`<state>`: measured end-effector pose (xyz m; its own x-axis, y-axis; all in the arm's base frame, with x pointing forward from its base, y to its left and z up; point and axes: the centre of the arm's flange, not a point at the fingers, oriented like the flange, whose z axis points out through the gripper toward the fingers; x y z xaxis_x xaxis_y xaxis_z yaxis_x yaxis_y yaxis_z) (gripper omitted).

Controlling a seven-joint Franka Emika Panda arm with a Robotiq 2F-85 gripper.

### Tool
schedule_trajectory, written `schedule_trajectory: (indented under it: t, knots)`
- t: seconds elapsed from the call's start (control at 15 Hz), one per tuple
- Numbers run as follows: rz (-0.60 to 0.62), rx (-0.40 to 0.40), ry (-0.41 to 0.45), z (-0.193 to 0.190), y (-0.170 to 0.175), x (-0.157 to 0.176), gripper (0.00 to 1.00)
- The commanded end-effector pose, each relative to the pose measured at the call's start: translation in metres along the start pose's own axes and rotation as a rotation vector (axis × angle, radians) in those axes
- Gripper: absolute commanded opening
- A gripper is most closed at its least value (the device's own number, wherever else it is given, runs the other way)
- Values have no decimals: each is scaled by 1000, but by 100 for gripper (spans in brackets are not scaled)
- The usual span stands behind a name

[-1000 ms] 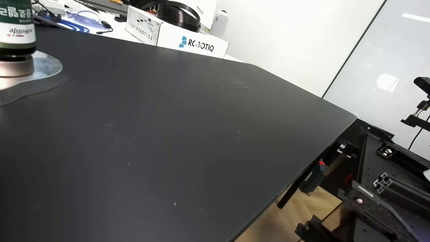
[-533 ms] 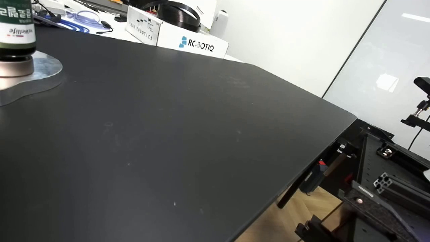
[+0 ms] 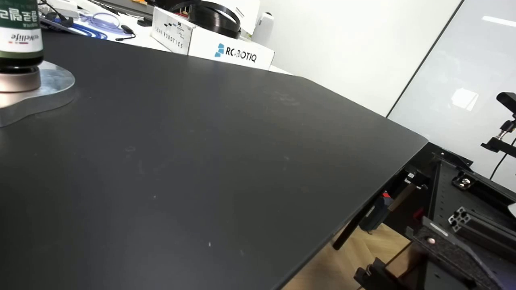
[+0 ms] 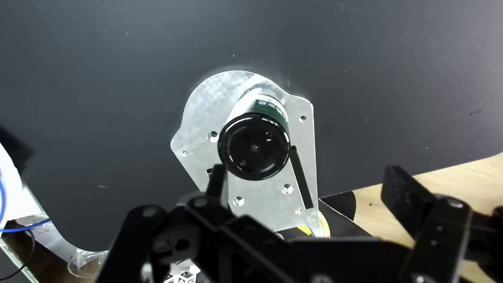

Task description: Move the bottle to the center

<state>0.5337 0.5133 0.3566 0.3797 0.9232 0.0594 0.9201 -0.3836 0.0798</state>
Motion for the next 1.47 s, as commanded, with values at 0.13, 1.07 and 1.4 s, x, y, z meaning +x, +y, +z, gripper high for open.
schedule_trajectory:
  t: [0.13, 1.07, 1.4]
  knots:
    - [8, -25, 5, 0, 1, 0, 100]
    - [0, -3, -8, 4, 1, -2, 100]
    - [-12, -33, -7, 7, 2, -2, 100]
